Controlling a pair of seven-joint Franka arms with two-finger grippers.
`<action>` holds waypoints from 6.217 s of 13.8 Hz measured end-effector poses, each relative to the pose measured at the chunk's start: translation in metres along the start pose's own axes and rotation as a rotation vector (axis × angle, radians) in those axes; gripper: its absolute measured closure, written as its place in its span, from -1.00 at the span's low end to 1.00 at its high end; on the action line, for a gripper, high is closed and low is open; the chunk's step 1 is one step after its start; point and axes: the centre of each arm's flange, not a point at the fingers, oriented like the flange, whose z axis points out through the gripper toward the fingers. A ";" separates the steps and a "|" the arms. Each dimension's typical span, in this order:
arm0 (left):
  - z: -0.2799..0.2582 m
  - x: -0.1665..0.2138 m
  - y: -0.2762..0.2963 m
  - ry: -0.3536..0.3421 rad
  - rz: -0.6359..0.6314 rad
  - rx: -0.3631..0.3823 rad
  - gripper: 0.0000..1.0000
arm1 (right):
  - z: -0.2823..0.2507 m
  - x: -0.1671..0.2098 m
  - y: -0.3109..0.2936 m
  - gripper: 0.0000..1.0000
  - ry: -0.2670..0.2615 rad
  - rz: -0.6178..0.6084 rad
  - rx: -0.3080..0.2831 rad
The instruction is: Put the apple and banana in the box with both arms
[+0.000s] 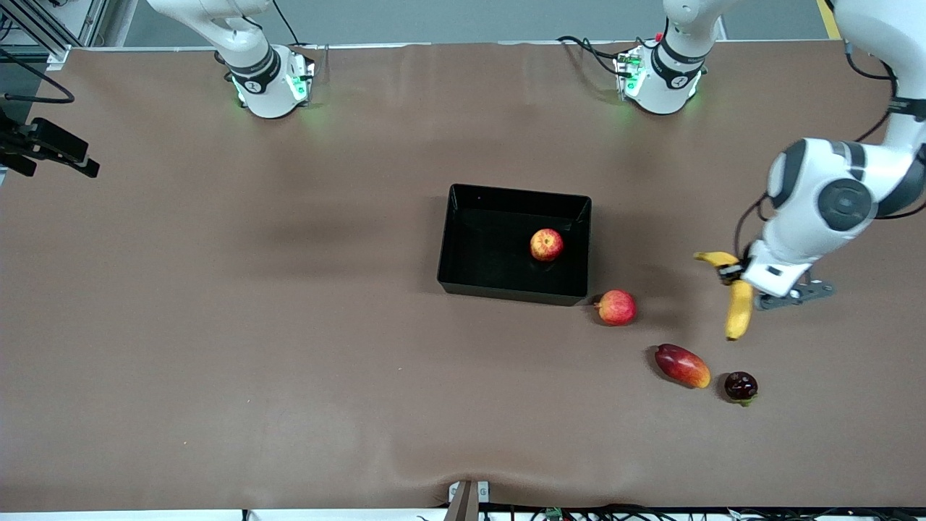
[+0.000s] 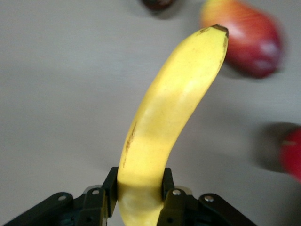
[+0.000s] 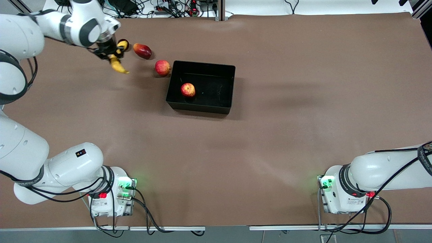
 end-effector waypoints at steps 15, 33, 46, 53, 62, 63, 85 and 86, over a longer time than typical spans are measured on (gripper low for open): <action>-0.062 -0.144 0.335 -0.079 -0.326 -0.207 0.19 | 0.003 -0.012 -0.012 -1.00 -0.087 -0.023 -0.005; 0.049 -0.245 0.392 -0.111 -0.389 -0.049 0.19 | 0.003 -0.007 -0.005 -1.00 -0.080 -0.009 -0.005; -0.084 -0.114 0.331 0.066 -0.449 -0.059 -1.00 | 0.003 -0.006 -0.004 -1.00 -0.077 -0.008 -0.005; -0.180 -0.003 0.156 0.093 -0.087 0.160 -1.00 | 0.003 -0.006 0.004 -1.00 -0.076 0.007 -0.004; -0.284 0.027 -0.016 0.027 0.153 0.038 -1.00 | 0.002 -0.006 0.009 -1.00 -0.074 0.018 -0.003; -0.290 0.021 -0.027 -0.001 0.157 0.014 -1.00 | 0.002 -0.006 0.009 -1.00 -0.074 0.018 -0.003; -0.334 -0.041 -0.074 -0.070 0.142 -0.103 -1.00 | 0.012 0.002 0.007 -1.00 -0.082 0.014 -0.005; -0.333 -0.040 -0.073 -0.072 0.142 -0.103 -1.00 | 0.014 0.005 0.007 -1.00 -0.079 0.014 -0.005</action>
